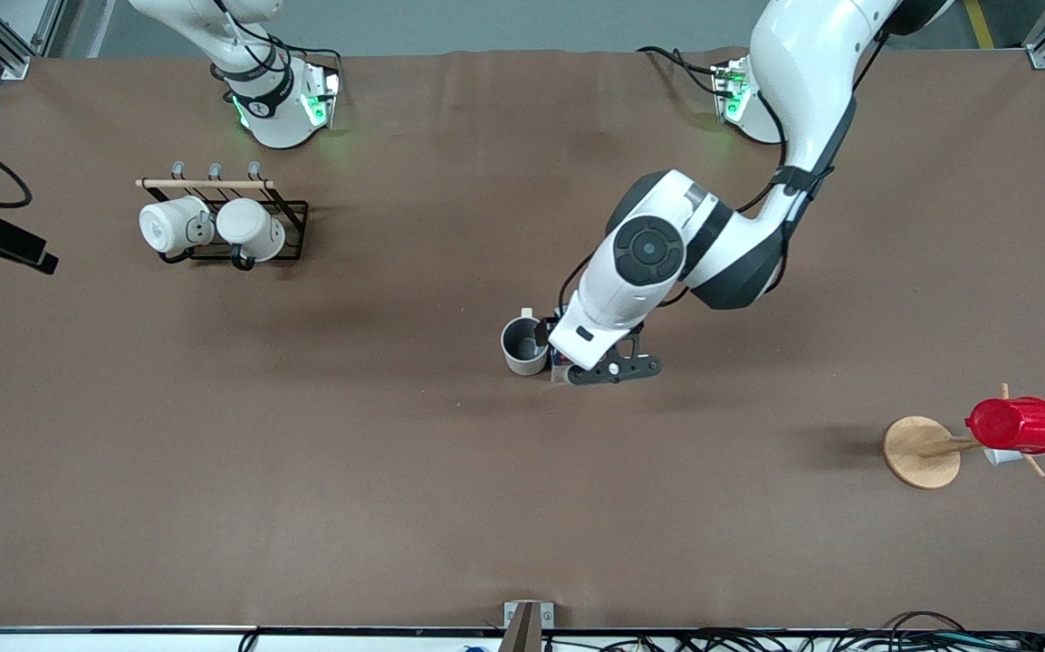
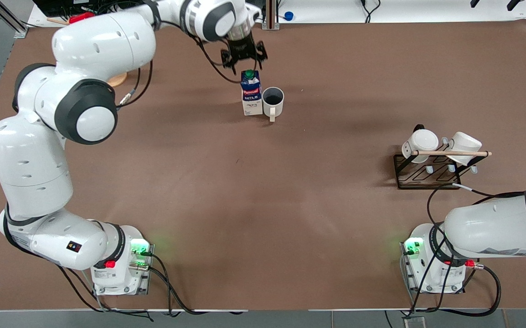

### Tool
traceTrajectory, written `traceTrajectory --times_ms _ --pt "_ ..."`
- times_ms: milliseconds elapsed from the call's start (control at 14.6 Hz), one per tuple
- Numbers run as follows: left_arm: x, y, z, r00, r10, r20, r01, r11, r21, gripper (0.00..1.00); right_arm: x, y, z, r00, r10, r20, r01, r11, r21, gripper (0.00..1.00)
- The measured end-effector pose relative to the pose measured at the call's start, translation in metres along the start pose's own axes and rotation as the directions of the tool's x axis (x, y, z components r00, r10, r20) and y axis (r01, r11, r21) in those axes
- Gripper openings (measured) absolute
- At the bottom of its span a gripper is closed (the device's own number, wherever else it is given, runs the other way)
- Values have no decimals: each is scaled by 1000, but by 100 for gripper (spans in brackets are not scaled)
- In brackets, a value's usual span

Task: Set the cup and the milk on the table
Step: 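Place the milk carton beside the mug and open the left gripper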

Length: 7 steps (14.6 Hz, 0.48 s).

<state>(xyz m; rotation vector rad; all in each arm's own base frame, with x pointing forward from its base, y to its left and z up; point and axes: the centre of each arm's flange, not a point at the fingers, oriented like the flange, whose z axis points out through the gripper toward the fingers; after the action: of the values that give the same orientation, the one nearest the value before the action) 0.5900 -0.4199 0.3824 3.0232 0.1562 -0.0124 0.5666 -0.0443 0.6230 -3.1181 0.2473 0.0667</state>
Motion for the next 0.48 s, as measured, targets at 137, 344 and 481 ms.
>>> traceTrajectory --times_ms 137,344,481 --pt "19 -20 -41 998 33 -53 -32 999 16 100 -4 0 0 1000 -1 -4 1 1000 0 100" --pt "50 -70 -97 993 38 -109 -36 999 16 100 -6 2 -2 1000 0 -8 0 1000 1 100" --pt "64 -110 -129 992 3 -122 0 1000 29 100 -7 1 -3 1000 -2 -10 2 1000 2 100"
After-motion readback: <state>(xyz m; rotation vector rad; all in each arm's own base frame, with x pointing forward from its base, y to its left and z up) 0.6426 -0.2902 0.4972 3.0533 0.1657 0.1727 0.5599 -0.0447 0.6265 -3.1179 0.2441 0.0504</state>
